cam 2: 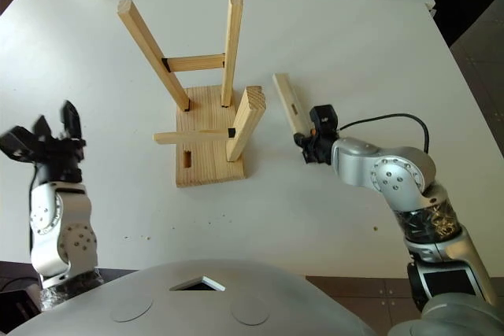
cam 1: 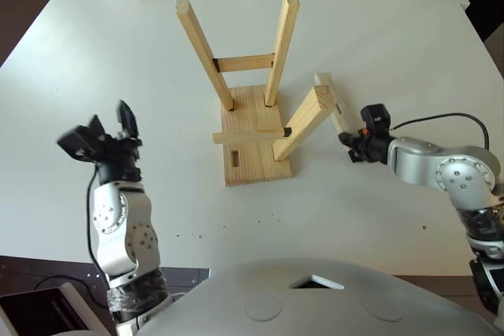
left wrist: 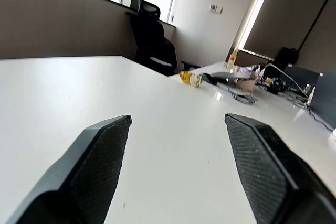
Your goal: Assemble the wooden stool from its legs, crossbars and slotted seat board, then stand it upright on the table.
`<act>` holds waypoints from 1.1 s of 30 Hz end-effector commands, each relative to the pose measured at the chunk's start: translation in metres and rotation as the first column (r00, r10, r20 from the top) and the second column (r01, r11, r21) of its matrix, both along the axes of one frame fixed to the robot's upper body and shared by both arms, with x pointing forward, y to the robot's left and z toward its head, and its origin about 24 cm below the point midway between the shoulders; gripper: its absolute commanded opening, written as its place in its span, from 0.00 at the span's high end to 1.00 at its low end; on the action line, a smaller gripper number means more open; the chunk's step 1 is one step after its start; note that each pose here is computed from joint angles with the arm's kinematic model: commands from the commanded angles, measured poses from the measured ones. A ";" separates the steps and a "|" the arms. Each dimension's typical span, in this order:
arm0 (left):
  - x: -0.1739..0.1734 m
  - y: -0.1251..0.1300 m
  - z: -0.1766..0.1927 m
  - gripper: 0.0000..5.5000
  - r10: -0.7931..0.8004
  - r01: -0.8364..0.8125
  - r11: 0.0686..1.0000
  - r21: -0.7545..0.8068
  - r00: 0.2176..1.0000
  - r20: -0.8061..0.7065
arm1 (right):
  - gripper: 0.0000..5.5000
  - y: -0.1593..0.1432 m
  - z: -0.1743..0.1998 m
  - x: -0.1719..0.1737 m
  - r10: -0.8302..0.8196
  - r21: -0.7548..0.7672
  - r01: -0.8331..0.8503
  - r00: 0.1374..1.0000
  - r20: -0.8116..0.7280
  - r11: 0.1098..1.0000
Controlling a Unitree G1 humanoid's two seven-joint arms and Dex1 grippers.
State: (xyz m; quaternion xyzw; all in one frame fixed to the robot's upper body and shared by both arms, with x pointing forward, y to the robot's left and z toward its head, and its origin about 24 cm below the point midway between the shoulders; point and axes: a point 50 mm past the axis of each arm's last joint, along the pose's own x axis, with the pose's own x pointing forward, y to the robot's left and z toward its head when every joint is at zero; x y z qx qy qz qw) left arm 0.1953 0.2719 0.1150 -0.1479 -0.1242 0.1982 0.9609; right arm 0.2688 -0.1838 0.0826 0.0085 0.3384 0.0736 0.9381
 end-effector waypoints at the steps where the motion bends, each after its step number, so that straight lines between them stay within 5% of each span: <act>1: 0.021 0.026 0.045 0.40 -0.012 0.010 1.000 0.016 0.994 0.111 | 0.63 -0.014 0.041 0.056 -0.130 0.083 0.113 0.960 0.249 0.990; 7: 0.064 0.017 0.092 0.40 -0.221 0.236 0.971 -0.030 0.942 0.253 | 0.63 -0.004 0.118 0.093 -0.135 0.386 -0.103 0.829 0.543 0.917; 12: 0.093 -0.030 0.106 0.40 -0.484 0.511 0.860 -0.017 0.824 0.294 | 0.63 0.040 0.168 0.085 0.020 0.515 -0.526 0.712 0.702 0.677; 17: 0.099 -0.084 0.123 0.40 -0.720 0.793 0.609 -0.006 0.555 0.416 | 0.63 0.081 0.194 0.052 0.320 0.377 -0.860 0.485 0.814 0.344; 21: 0.095 -0.099 0.142 0.40 -0.782 0.894 0.445 0.057 0.356 0.512 | 0.63 0.081 0.207 0.037 0.376 0.292 -0.935 0.348 0.859 0.200; 28: 0.078 -0.099 0.159 0.25 -0.818 0.962 0.239 0.133 0.126 0.561 | 0.63 0.057 0.213 0.029 0.357 0.231 -0.963 0.267 0.895 0.140; 33: 0.059 -0.101 0.164 0.23 -0.867 0.974 0.093 0.206 -0.022 0.497 | 0.63 0.056 0.207 0.027 0.416 0.229 -0.967 0.255 0.873 0.113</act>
